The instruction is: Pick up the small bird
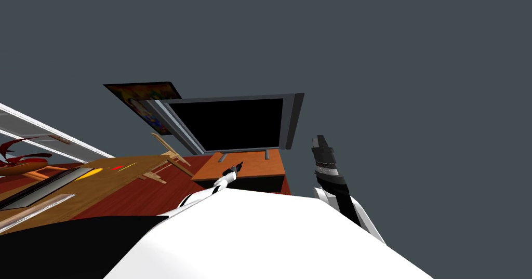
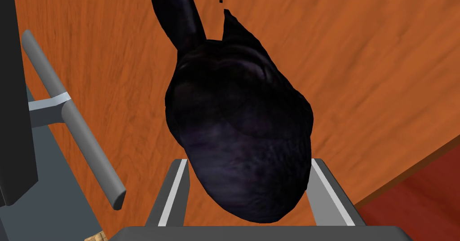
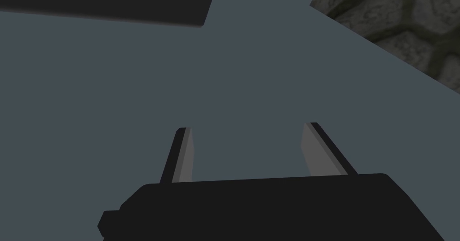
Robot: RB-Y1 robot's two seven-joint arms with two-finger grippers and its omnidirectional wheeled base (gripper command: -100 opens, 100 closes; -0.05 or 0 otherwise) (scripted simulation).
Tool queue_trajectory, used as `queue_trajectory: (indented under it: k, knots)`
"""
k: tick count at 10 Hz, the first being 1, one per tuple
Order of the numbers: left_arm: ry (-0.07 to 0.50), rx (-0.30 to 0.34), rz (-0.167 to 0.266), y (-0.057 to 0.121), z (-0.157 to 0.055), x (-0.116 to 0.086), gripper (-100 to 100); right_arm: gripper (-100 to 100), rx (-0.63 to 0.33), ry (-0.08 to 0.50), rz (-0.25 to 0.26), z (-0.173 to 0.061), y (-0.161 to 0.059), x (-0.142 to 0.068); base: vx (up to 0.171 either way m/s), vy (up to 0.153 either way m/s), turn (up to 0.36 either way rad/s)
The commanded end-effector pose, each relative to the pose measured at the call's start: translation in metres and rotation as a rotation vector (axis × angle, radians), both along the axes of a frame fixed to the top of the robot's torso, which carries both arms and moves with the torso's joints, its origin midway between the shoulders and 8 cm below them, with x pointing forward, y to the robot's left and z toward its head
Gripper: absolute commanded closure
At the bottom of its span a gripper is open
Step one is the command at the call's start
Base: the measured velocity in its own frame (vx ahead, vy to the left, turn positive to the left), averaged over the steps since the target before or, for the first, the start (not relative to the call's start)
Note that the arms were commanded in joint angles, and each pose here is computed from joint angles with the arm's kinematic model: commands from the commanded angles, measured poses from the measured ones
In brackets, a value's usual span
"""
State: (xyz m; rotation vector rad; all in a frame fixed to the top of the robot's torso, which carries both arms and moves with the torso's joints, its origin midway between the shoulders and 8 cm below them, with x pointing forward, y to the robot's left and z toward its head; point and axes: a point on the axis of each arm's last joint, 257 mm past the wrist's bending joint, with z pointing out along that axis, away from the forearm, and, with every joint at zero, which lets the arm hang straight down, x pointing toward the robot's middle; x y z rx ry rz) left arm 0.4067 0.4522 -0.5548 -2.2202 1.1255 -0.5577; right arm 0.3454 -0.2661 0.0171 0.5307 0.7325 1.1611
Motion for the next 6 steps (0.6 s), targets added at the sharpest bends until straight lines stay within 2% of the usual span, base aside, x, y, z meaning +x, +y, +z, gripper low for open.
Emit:
queue_trajectory:
  k: [1,6]
  knots:
    - [0.001,0.001,-0.002,-0.001,0.003,0.006,100,0,0.000,0.000,0.000,0.000,0.000,0.000,-0.056,0.001,0.003]
    - [0.005,0.000,-0.004,-0.007,0.010,0.021,100,0,0.000,0.000,0.000,0.000,0.000,0.000,-0.048,0.001,0.004]
